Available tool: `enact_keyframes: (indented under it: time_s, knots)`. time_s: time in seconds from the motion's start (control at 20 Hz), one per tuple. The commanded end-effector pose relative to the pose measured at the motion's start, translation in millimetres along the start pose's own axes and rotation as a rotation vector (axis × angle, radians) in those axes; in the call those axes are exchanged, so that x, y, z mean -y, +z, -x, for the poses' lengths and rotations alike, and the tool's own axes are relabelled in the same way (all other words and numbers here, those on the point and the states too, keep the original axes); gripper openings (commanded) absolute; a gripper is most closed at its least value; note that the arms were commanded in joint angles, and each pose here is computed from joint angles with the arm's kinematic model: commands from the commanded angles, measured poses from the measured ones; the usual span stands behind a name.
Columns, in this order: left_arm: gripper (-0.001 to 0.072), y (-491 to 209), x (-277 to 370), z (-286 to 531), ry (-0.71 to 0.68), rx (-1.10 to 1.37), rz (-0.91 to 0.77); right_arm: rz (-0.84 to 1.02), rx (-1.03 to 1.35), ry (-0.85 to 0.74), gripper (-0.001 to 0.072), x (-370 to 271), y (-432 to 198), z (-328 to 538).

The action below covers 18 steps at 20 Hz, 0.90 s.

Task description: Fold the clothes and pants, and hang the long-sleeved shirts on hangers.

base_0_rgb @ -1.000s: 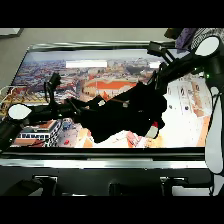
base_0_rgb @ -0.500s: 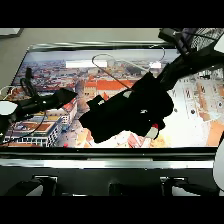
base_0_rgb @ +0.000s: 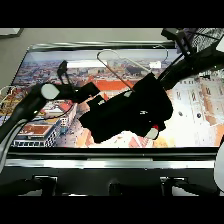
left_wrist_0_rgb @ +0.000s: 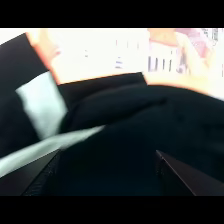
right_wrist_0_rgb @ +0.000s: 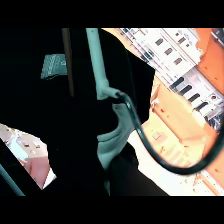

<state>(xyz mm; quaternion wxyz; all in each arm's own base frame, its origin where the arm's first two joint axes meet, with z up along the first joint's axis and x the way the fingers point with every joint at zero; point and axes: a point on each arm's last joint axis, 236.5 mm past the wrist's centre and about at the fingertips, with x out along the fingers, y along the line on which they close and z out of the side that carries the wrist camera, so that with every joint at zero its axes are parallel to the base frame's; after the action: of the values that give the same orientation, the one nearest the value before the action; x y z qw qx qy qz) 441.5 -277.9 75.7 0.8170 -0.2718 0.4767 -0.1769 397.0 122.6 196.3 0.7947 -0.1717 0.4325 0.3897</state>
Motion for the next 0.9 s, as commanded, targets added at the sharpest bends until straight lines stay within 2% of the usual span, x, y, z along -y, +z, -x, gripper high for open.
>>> enact_keyframes:
  time_s: [0.0, 0.1, 0.45, 0.6, 0.85]
  knots:
    - [0.0720, 0.9, 35.5, -47.4, -0.064, -0.061, -0.010, -0.014, -0.002, 0.000, 0.0042, -0.6, -0.4, 0.4]
    - [0.0720, -6.4, 41.4, -67.2, -0.096, -0.122, -0.012, -0.016, -0.003, -0.001, 0.0042, -0.4, -0.4, 0.4]
    - [0.0720, -19.3, 29.4, -111.2, -0.074, -0.188, -0.002, -0.032, -0.004, -0.002, 0.0042, -0.1, -0.7, 0.4]
    - [0.0720, -29.5, 40.4, -117.6, -0.124, -0.215, -0.028, -0.037, -0.003, -0.002, 0.0042, 0.0, -0.7, 0.4]
    - [0.0720, -32.1, 41.8, -117.8, -0.127, -0.221, -0.034, -0.040, -0.004, -0.002, 0.0042, 0.0, -0.8, 0.4]
